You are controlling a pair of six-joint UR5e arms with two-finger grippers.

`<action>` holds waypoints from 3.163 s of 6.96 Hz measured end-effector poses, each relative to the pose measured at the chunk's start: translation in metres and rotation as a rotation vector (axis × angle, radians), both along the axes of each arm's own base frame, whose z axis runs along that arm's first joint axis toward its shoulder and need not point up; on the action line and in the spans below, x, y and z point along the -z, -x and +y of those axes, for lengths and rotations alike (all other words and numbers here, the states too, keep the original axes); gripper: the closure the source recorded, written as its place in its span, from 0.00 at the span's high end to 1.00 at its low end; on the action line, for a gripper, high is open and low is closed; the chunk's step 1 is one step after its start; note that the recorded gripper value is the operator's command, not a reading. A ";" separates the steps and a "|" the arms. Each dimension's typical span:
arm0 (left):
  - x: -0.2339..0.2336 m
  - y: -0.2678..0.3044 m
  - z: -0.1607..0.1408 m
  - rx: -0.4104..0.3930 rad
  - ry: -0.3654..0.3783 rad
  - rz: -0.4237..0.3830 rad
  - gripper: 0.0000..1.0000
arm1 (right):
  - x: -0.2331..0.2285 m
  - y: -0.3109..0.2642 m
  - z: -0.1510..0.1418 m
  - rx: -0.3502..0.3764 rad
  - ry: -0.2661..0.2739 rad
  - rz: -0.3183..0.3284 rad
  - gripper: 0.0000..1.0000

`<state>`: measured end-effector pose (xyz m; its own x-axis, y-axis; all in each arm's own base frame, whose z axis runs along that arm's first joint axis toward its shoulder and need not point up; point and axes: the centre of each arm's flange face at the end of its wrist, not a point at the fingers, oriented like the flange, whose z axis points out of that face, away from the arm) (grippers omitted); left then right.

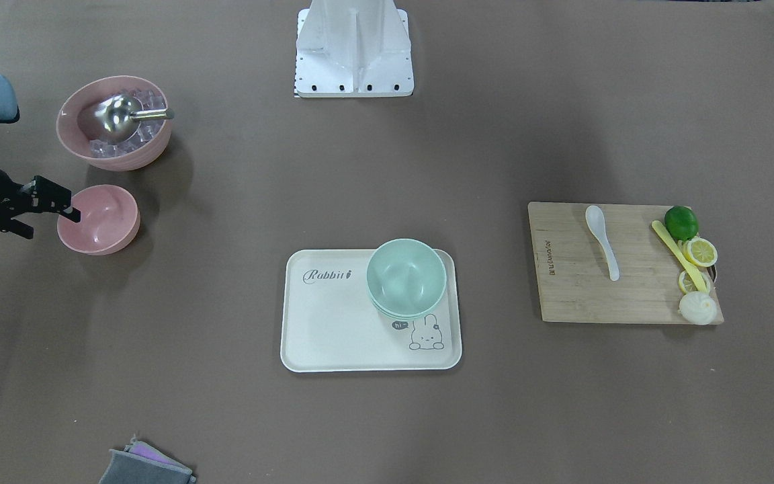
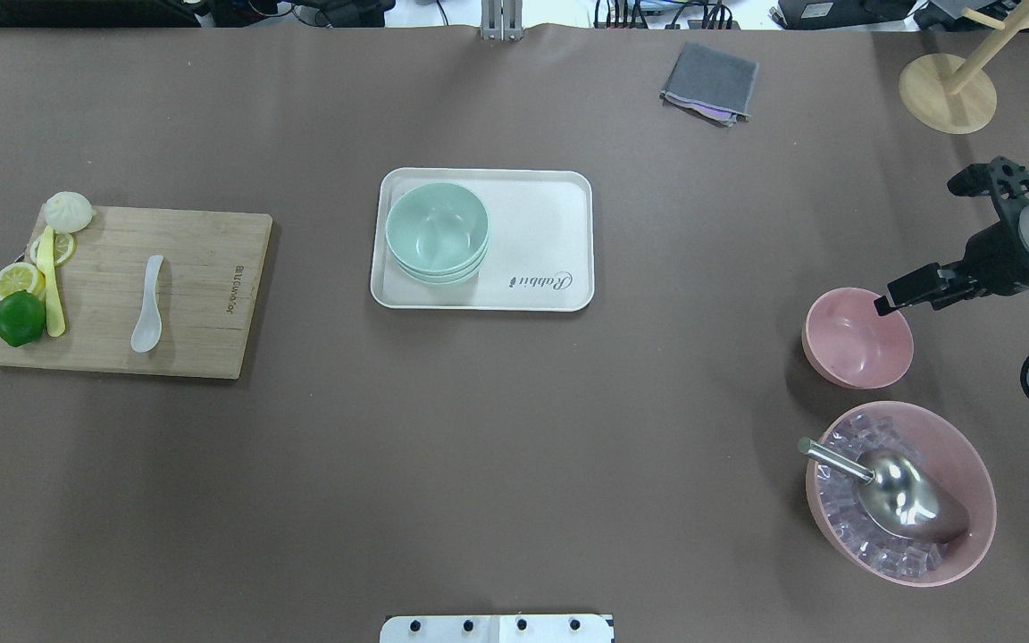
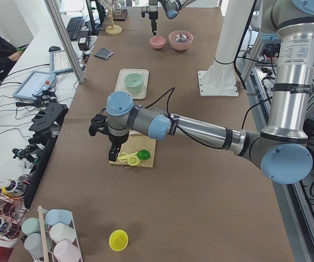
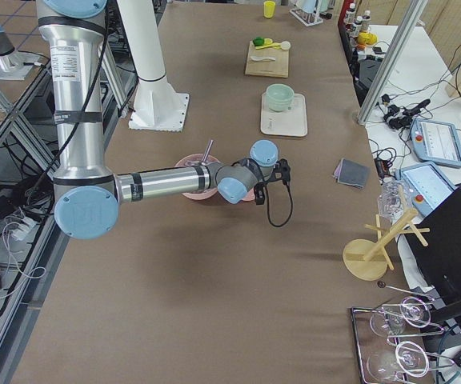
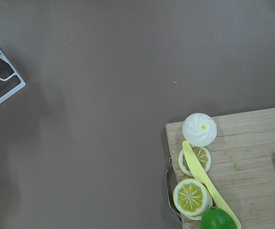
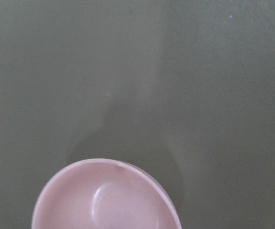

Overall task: Stack pink bowl on green and place spoon
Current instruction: 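Lower the right gripper to the small pink bowl's rim and grasp it, then lift the pink bowl toward the tray while the left gripper reaches the spoon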

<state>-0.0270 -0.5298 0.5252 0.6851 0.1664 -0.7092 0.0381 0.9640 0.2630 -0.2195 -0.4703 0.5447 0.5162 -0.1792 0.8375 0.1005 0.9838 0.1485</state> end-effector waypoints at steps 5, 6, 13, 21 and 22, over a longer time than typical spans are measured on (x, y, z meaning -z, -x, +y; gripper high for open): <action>0.013 -0.002 -0.012 0.011 -0.006 0.006 0.98 | -0.014 0.017 0.012 0.022 -0.002 0.039 0.00; 0.013 -0.003 -0.013 0.011 -0.008 0.007 0.98 | -0.014 0.016 0.013 0.021 0.001 0.039 0.00; 0.049 -0.069 -0.051 0.020 0.084 0.064 0.98 | 0.117 0.040 -0.074 -0.264 0.199 -0.098 0.00; 0.054 -0.315 -0.003 0.165 0.264 0.007 0.96 | 0.239 0.101 -0.111 -0.391 0.288 -0.173 0.00; 0.042 -0.326 0.001 0.171 0.263 0.013 0.86 | 0.246 0.110 -0.110 -0.399 0.286 -0.177 0.00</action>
